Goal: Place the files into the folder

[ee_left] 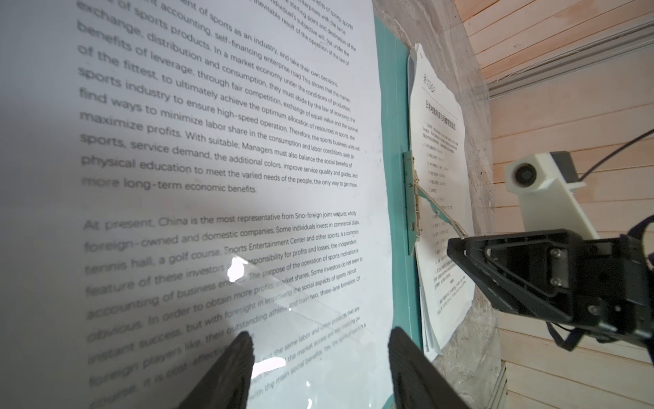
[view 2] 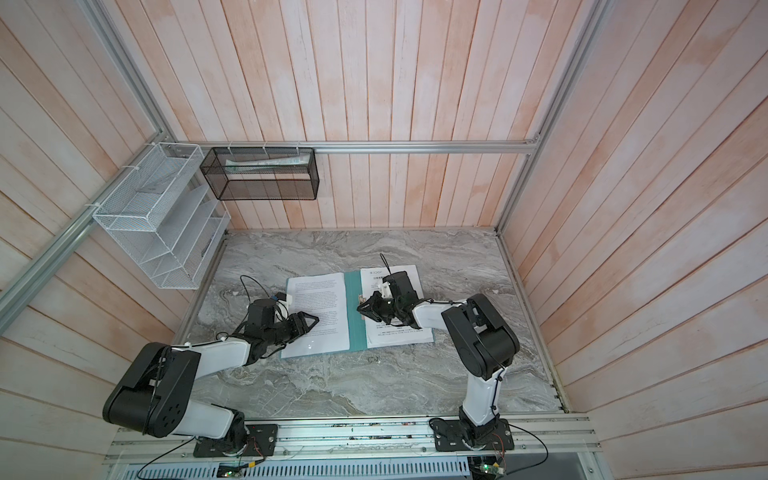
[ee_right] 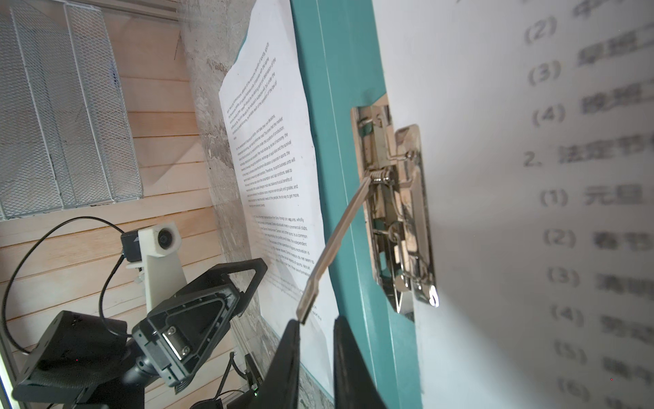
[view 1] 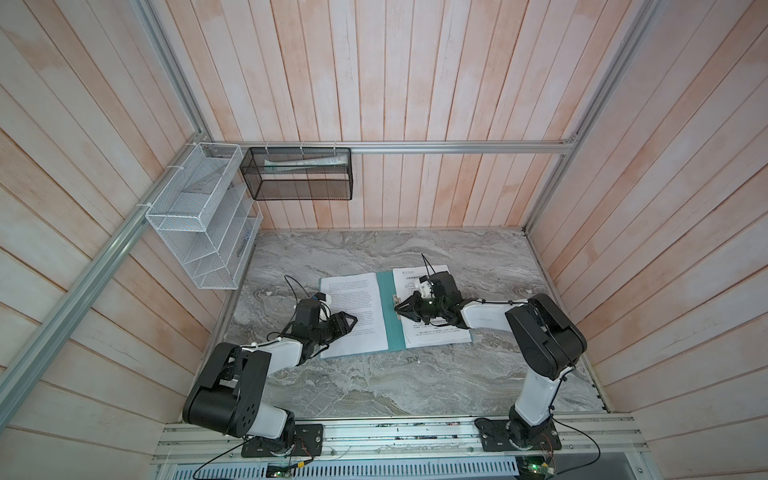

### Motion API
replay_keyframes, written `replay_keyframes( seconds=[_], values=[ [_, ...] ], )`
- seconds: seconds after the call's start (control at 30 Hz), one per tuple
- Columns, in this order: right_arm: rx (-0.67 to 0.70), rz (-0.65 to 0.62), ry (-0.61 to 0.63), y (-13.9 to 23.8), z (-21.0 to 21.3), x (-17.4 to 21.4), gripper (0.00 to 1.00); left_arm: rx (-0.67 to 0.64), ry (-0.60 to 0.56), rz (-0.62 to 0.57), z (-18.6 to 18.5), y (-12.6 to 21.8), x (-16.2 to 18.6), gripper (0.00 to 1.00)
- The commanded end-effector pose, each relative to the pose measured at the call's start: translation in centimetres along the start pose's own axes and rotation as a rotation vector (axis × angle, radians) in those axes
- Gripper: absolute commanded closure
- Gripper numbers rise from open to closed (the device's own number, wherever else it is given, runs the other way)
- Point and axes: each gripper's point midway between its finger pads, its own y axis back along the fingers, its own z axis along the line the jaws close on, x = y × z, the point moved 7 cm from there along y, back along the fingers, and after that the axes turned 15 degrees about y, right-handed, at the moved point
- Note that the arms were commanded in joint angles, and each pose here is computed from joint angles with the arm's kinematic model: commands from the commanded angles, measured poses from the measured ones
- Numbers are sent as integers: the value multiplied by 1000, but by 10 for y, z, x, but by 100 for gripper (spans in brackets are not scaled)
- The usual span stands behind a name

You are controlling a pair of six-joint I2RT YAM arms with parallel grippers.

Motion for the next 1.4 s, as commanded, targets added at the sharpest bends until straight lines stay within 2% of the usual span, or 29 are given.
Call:
replay_keyframes(
  seconds=[0.0, 0.43, 0.77, 1.37],
  values=[
    [-24, 5, 18, -6, 6, -4, 84, -8, -19, 12, 5, -2, 4, 37],
    [-57, -20, 56, 9, 23, -7, 83, -10, -22, 17, 5, -3, 4, 38],
    [-76, -26, 29, 5, 19, -9, 78, -11, -25, 17, 5, -3, 4, 38],
    [-80, -2, -19, 0, 5, -2, 81, -24, -24, 23, 10, -5, 5, 38]
  ],
)
